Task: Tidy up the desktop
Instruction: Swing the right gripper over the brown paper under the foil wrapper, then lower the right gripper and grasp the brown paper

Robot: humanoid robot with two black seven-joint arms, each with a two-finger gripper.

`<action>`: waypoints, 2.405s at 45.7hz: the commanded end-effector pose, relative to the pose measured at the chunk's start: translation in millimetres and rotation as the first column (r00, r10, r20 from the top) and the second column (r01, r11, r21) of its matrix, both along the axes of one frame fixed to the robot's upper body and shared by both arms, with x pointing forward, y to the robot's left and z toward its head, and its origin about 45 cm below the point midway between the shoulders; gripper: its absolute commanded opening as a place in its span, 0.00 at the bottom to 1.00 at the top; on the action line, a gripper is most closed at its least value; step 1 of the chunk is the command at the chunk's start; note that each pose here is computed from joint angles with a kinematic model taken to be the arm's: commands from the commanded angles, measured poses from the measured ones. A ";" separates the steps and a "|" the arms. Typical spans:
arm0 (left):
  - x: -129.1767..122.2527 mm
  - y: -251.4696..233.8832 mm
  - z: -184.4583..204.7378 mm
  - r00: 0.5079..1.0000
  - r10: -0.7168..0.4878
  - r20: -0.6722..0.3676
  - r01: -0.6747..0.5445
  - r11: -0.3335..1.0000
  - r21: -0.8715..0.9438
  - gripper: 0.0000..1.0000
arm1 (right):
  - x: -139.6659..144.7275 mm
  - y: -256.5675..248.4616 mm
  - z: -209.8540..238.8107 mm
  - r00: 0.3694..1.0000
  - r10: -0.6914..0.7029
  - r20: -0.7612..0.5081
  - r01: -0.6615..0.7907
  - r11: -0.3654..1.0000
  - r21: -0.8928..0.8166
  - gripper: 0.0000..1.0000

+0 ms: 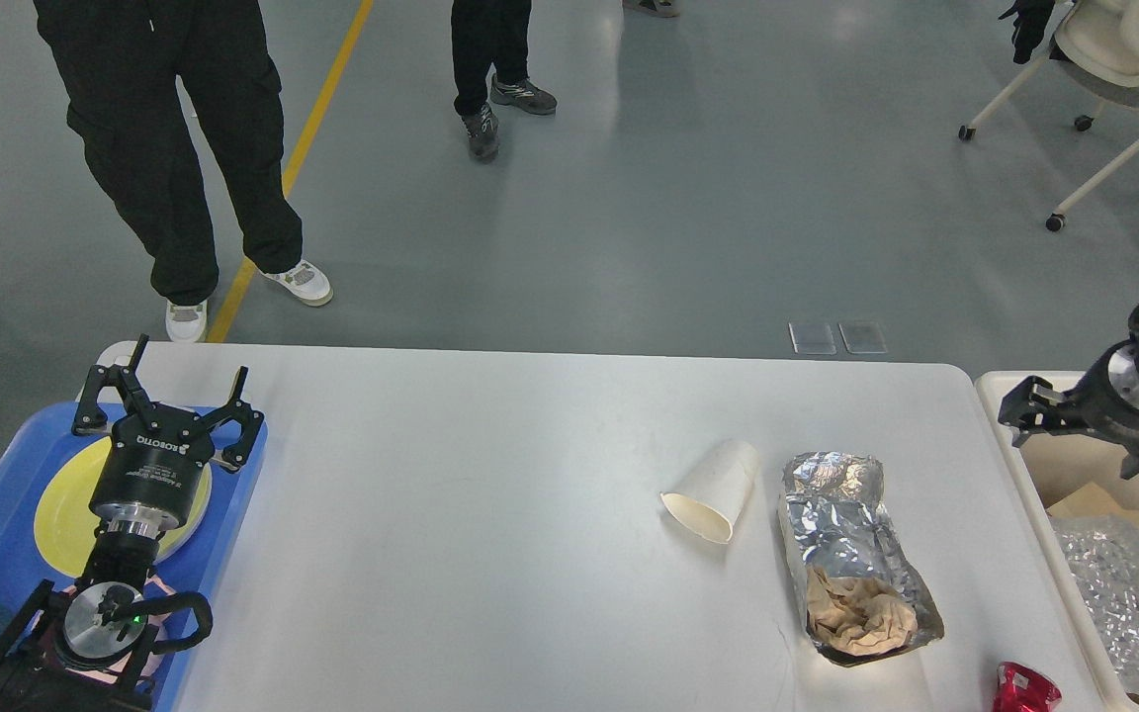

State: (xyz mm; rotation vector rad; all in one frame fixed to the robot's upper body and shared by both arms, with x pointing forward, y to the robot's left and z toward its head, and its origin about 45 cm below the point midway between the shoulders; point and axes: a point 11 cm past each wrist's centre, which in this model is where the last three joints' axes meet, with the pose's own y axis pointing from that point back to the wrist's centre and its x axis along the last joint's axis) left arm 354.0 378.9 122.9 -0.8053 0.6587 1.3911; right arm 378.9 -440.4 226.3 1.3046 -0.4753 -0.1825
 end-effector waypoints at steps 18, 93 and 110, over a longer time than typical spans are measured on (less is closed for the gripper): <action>0.0 0.1 0.0 1.000 0.001 0.000 -0.001 1.000 0.000 0.96 | -37.9 119.3 138.7 0.944 0.317 -0.090 -0.308 0.946 0.096 1.00; 0.0 0.0 -0.1 1.000 0.000 0.000 0.000 1.000 0.000 0.96 | -78.6 123.7 -81.7 0.983 0.111 -0.147 -0.069 0.962 0.265 1.00; 0.0 0.1 0.0 1.000 0.001 0.000 -0.001 1.000 0.000 0.96 | -84.4 123.2 -117.0 0.987 0.101 -0.123 -0.070 0.969 0.237 1.00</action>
